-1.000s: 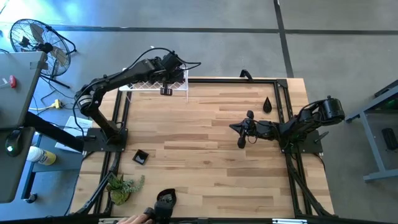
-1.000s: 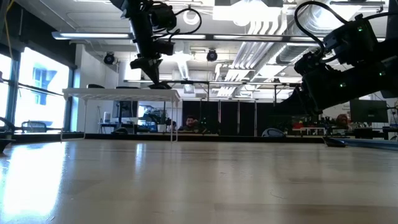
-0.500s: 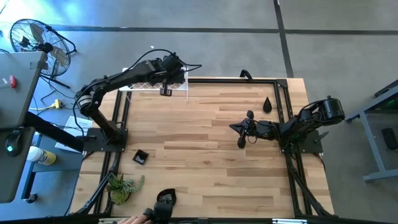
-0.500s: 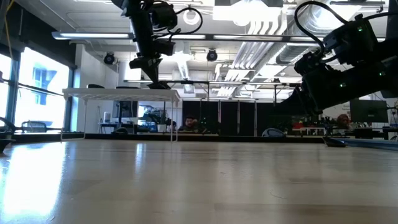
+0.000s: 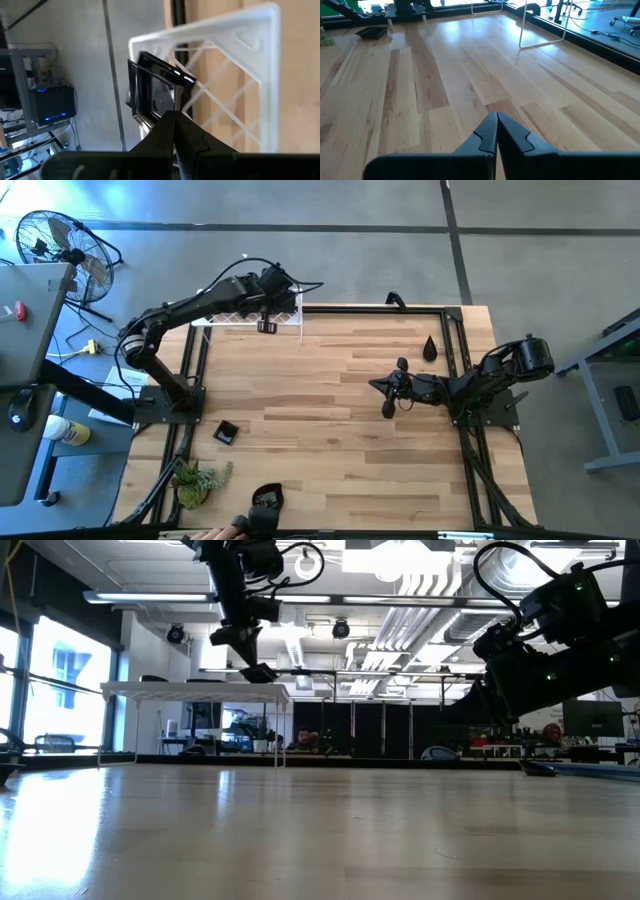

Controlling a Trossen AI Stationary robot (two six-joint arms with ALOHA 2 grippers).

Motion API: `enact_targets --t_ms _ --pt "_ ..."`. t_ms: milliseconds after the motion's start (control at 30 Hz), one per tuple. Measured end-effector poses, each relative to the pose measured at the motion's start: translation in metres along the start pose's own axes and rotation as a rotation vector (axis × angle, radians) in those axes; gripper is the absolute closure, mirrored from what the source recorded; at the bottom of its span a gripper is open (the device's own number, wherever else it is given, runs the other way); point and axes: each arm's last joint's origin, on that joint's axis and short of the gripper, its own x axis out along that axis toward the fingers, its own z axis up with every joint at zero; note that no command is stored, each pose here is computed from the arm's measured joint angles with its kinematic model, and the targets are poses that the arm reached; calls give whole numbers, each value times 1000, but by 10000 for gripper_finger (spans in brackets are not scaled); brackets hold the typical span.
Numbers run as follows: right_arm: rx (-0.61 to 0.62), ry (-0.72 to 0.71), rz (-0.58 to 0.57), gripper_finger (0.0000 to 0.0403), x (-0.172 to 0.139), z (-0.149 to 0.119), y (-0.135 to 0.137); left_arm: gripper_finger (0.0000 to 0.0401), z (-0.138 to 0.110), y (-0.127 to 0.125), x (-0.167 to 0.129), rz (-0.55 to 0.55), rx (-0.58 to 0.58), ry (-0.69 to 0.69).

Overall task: Pick & Place Mini shaped plates
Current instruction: Stack the top square plate on top of the square plates on the shelf

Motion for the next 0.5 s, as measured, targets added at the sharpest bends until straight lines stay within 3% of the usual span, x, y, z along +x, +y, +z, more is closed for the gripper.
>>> enact_targets --t_ms 200,500 --pt "1 0 0 399 0 0 0 401 5 6 0 55 -9 -43" --pt "2 0 0 396 0 0 0 400 4 4 1 28 0 -54"
